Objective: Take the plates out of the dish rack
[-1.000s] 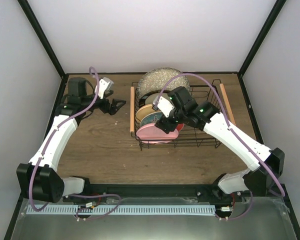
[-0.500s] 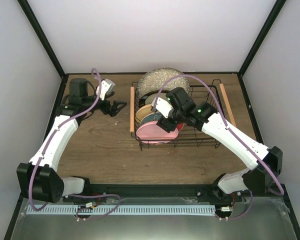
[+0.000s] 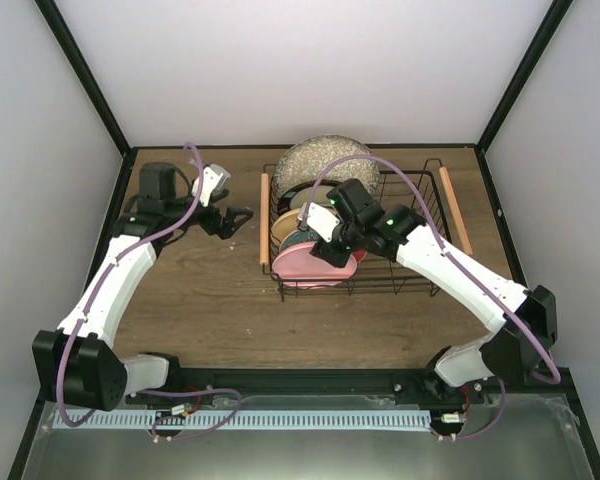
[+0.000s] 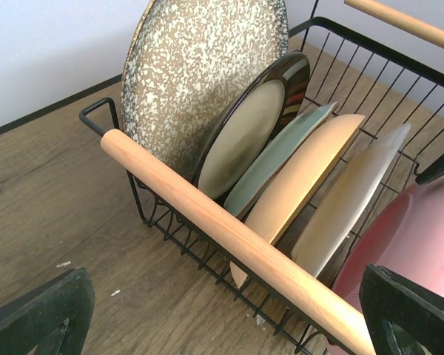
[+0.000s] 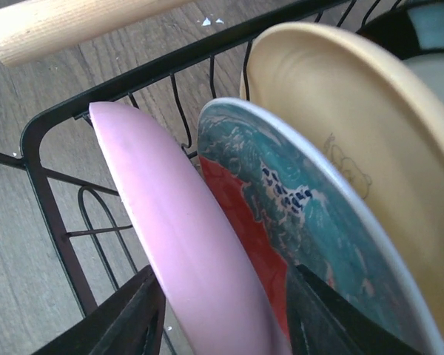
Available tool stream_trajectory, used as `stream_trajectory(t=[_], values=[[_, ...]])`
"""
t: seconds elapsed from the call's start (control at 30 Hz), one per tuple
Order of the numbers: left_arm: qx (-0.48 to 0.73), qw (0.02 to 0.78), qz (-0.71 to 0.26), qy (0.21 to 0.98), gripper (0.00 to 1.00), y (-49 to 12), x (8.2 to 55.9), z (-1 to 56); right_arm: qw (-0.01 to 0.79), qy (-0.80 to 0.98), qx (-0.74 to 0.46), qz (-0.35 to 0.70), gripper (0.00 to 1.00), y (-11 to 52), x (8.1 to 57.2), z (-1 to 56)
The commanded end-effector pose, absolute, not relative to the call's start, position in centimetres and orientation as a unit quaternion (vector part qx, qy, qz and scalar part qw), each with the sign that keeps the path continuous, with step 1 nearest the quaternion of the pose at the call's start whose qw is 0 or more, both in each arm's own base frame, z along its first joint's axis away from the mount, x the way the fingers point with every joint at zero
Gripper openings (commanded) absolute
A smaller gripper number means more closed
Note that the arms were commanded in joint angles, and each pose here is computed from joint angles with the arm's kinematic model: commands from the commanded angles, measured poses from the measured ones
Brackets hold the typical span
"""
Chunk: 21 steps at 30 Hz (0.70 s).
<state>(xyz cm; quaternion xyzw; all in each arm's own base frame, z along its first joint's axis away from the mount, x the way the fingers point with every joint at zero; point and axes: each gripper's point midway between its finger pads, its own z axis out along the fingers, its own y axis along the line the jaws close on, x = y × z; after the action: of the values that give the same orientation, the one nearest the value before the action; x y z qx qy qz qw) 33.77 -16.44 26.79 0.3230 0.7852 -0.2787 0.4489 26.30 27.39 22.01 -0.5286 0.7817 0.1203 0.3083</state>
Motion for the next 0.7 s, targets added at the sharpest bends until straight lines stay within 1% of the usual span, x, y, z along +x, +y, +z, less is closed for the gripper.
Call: stream_trajectory(t=[0.0,0.17,0.33,0.67], values=[[0.334,0.457,-0.281,0.775,1.0,-16.7,33.2,27.2,0.305,0.776,-0.536,0.133,0.43,28.0,25.9,21.8],[0.334,0.456,-0.282,0.775,1.0,-16.7,33.0,27.1,0.304,0.776,-0.537,0.131,0.32,27.8,25.7,21.7],[0.331,0.452,-0.288,0.777,1.0,-16.7,32.6,26.7,0.315,0.77,-0.541,0.121,0.27,27.5,25.8,22.3],[0.324,0.446,-0.297,0.78,1.0,-16.8,32.3,26.2,0.354,0.749,-0.554,0.077,0.14,26.4,26.5,24.9]])
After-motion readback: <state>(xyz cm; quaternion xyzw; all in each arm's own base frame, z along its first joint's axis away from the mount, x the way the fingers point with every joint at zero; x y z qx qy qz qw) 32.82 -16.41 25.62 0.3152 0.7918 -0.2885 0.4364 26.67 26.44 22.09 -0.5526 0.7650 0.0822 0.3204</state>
